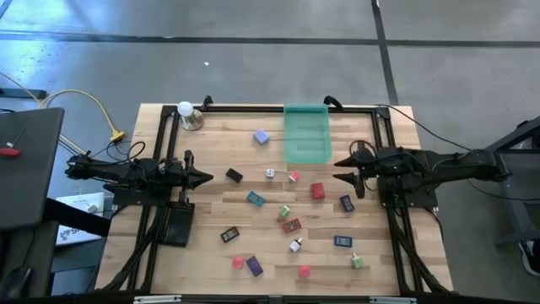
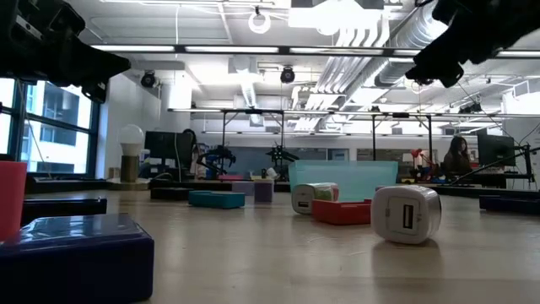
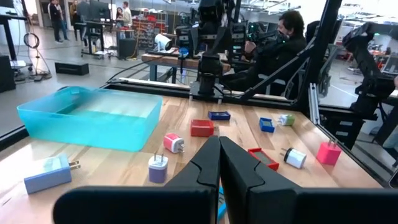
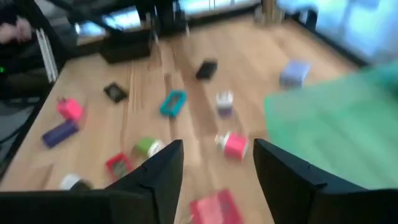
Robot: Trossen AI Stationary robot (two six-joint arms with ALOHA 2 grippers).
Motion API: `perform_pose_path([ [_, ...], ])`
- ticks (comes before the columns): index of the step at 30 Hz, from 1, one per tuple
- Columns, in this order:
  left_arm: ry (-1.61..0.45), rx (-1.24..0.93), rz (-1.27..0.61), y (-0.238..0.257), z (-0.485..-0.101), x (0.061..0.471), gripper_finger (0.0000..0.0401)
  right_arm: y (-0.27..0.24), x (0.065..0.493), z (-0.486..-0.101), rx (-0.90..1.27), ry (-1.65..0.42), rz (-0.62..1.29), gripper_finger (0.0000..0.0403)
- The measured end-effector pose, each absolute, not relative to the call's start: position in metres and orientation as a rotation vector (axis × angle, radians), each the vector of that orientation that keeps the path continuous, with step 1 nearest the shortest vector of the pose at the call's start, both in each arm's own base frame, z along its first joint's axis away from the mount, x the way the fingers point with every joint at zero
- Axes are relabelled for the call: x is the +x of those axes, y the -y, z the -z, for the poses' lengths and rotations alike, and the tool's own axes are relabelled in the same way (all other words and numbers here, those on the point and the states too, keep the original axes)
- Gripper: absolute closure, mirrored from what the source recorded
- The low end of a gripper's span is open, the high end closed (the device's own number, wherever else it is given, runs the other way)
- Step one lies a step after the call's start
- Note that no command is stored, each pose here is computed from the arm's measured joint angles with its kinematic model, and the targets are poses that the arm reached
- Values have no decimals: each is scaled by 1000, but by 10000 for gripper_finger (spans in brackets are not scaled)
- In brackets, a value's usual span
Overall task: Pick & Place Office items
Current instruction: Put the red charger adapter into the green bin
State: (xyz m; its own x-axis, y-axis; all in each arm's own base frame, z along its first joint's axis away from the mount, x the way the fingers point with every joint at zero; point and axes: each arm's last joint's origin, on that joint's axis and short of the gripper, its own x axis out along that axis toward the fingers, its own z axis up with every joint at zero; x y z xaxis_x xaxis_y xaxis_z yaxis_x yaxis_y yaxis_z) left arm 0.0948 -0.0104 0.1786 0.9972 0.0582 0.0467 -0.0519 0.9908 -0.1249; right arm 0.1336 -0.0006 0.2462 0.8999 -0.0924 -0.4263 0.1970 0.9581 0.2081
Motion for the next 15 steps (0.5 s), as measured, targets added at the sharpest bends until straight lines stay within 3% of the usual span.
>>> perform_pose_path([
  [6, 50, -210, -53, 10, -178, 95, 400, -5, 136, -269, 517, -611, 70, 217],
  [11, 36, -210, -54, 10, -177, 95, 400, -13, 135, -274, 833, -718, -125, 217],
  [15, 33, -209, -54, 10, -177, 95, 400, -16, 135, -276, 951, -765, -198, 217],
])
